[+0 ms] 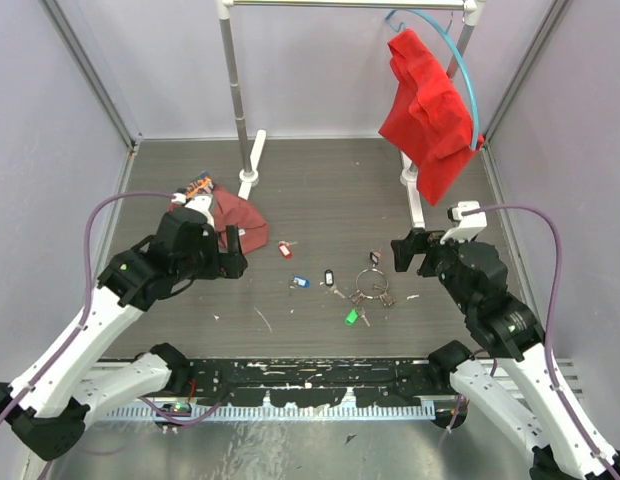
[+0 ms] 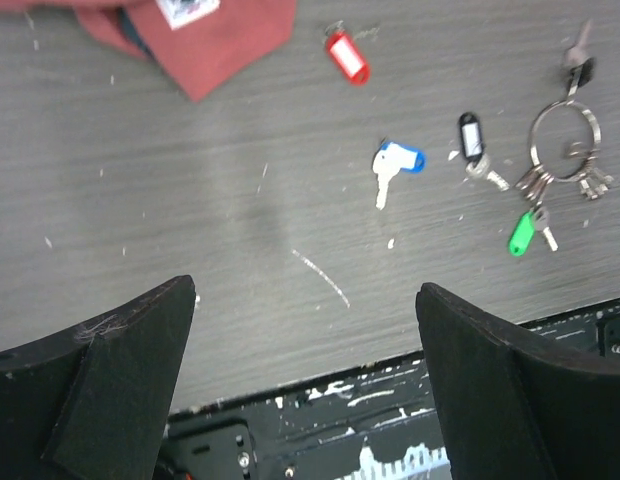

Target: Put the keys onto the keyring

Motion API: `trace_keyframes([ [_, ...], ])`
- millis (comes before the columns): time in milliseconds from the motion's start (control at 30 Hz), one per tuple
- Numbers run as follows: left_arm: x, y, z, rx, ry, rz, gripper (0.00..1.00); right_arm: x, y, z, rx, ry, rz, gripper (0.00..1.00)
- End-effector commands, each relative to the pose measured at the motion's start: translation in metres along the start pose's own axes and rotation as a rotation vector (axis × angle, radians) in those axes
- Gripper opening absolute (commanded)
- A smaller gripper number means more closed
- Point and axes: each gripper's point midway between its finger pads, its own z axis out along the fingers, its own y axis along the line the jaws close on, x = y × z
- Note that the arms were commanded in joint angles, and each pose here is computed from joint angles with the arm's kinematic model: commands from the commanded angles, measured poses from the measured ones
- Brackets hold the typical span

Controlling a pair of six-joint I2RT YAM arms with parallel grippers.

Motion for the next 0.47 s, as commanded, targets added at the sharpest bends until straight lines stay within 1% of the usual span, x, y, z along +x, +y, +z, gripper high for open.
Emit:
trace_keyframes([
  [0, 0.029, 0.015, 0.006, -0.095, 0.109, -0.090, 0.98, -0.018, 0.004, -0.014, -0.037, -0.084, 0.012, 1.00],
  [133, 0.028, 0.025, 0.009, -0.112, 0.020, -0.109, 0.98, -0.017, 0.005, -0.017, -0.051, -0.093, 0.005, 1.00],
  [233, 0.029, 0.031, 0.011, -0.096, -0.035, -0.070, 0.98, -0.014, 0.002, -0.017, -0.041, -0.087, 0.001, 1.00],
  [333, 0.034, 0.040, 0.015, -0.137, -0.030, -0.031, 0.98, -0.010, 0.002, -0.016, -0.043, -0.084, -0.007, 1.00],
  [433, 0.034, 0.040, 0.018, -0.141, -0.014, -0.006, 0.98, -0.011, 0.001, -0.016, -0.041, -0.087, -0.012, 1.00],
])
